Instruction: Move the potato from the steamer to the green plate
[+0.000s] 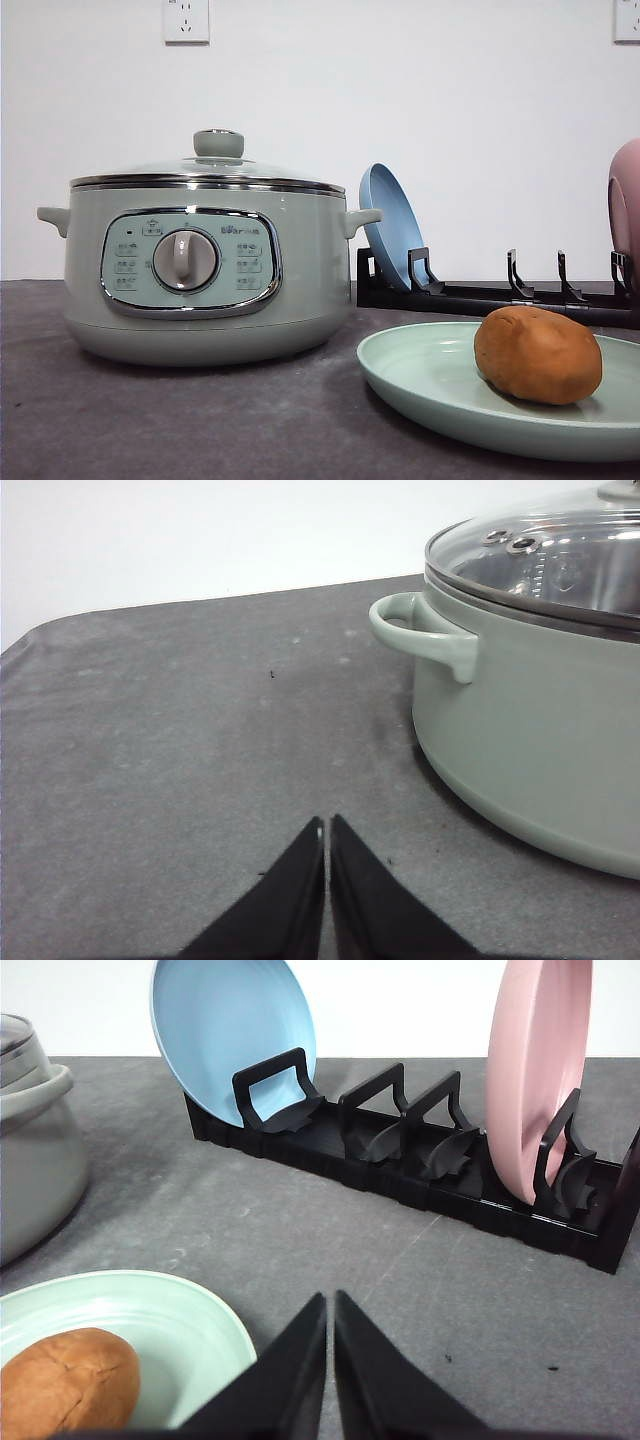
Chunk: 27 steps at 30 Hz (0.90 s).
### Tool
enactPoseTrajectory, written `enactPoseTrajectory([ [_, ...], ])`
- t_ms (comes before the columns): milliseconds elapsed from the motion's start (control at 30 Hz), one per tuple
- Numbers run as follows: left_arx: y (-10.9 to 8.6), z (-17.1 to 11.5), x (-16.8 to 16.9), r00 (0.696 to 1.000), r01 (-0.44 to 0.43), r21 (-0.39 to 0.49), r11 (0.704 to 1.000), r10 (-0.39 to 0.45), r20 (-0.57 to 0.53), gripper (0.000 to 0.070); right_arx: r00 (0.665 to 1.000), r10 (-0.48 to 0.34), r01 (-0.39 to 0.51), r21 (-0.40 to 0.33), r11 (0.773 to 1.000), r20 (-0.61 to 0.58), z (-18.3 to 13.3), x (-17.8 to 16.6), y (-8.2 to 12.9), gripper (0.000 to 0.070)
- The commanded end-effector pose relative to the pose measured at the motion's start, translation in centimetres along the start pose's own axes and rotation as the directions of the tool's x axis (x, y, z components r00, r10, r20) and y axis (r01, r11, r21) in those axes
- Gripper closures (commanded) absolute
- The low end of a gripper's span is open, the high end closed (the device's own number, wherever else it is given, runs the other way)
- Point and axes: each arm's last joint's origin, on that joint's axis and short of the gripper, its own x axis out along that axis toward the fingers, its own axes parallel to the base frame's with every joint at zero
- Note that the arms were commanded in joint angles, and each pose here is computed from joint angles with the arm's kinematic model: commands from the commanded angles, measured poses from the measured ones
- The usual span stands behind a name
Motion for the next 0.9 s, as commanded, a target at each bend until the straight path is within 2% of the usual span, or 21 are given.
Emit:
enactPoseTrajectory([
  [0, -0.04, -0.74, 0.19, 1.0, -0.001, -0.007, 1.0, 0.001, -0.027, 0.07, 1.0, 0.0, 0.0, -0.005, 1.0, 0.0, -0.13, 0.05, -0.02, 0.07],
  [867, -0.04, -0.74, 0.19, 1.0, -0.001, -0.007, 1.0, 0.001, -0.027, 0.07, 1.0, 0.001, -0.001, -0.005, 1.0, 0.005, -0.08, 0.05, -0.01, 0.07],
])
